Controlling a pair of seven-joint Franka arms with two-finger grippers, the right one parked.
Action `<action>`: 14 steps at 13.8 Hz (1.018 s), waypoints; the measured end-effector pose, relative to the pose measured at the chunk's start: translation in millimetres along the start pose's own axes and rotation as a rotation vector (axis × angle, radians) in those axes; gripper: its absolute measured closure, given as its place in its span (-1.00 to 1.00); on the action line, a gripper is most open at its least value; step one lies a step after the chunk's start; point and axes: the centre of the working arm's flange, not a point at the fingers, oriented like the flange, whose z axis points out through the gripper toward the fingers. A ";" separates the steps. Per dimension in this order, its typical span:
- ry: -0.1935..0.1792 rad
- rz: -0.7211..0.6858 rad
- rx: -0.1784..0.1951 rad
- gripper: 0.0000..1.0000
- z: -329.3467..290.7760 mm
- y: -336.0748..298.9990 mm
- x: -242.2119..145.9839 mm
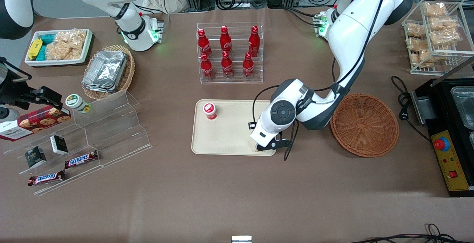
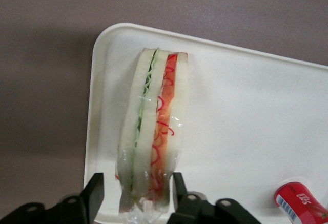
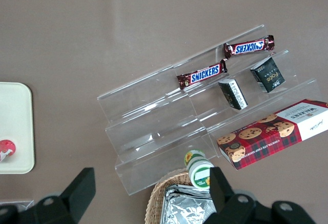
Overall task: Place sandwich from basket to tray
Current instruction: 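Lower the sandwich onto the tray, open the left gripper, lift away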
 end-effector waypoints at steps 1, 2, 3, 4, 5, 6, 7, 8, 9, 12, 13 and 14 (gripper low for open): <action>0.003 0.000 -0.001 -0.59 -2.8 0.2 0.6; 0.008 -0.002 -0.002 -0.77 -9.0 0.1 1.6; 0.015 -0.005 0.001 -0.98 -19.9 -1.3 3.3; 0.023 -0.010 0.008 -1.00 -35.4 -4.2 4.3; 0.030 -0.015 0.022 -1.00 -54.5 -8.9 3.8; 0.041 -0.020 0.038 -1.00 -75.8 -15.4 2.7; 0.054 -0.020 0.049 -1.00 -98.4 -25.8 4.1; 0.065 -0.009 0.060 -1.00 -122.0 -41.1 7.9; 0.064 0.011 0.068 -1.00 -146.8 -62.0 12.8; 0.067 0.090 0.097 -1.00 -220.8 -131.5 20.7; 0.072 0.122 0.117 -1.00 -240.5 -151.9 20.4; 0.075 0.165 0.141 -1.00 -256.0 -172.9 21.2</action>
